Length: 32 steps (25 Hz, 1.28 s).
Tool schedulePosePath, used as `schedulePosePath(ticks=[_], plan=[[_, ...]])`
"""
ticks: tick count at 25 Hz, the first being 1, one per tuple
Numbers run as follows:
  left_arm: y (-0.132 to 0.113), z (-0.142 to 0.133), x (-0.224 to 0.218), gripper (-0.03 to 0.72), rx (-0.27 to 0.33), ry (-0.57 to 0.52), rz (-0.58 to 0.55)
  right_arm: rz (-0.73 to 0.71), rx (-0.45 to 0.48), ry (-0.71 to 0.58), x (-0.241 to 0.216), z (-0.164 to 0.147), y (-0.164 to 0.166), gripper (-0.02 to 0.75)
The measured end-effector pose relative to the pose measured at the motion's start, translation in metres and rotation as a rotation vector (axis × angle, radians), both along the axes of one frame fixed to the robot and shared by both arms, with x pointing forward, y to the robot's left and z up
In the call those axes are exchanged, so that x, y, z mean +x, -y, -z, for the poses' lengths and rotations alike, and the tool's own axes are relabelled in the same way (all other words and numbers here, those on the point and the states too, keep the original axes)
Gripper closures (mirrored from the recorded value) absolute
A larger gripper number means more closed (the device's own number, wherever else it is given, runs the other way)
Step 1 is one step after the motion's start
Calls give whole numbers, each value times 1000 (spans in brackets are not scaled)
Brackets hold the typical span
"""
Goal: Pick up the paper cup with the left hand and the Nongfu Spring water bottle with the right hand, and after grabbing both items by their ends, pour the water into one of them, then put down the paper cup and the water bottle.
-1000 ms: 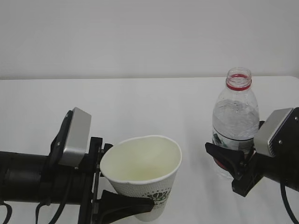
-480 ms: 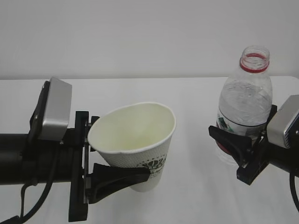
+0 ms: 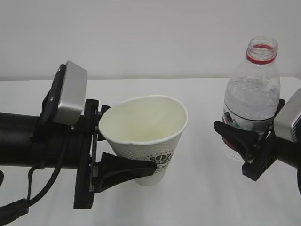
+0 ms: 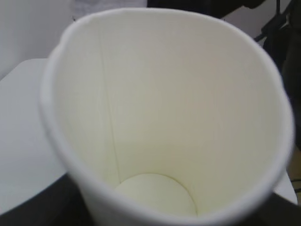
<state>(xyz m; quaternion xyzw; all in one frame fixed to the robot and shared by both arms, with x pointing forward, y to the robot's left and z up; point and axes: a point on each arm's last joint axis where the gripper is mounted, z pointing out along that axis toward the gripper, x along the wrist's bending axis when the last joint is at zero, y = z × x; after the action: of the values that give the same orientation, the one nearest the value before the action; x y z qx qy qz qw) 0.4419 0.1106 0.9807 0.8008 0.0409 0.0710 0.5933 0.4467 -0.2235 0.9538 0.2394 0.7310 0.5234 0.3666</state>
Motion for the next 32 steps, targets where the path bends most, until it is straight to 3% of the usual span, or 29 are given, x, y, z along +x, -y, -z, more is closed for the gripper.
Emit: schedulePosePath(ticks=[14,21,32], plan=[[0,1,-1,214,6,-13,4,-43,-131,52,14,-39,-3,266],[0,2,-2,214,22,-5,25,-81,-240,61,20,-55,-23,266],[0,2,-3,214,22,-5,28,-158,-344,175,27,-73,-33,267]])
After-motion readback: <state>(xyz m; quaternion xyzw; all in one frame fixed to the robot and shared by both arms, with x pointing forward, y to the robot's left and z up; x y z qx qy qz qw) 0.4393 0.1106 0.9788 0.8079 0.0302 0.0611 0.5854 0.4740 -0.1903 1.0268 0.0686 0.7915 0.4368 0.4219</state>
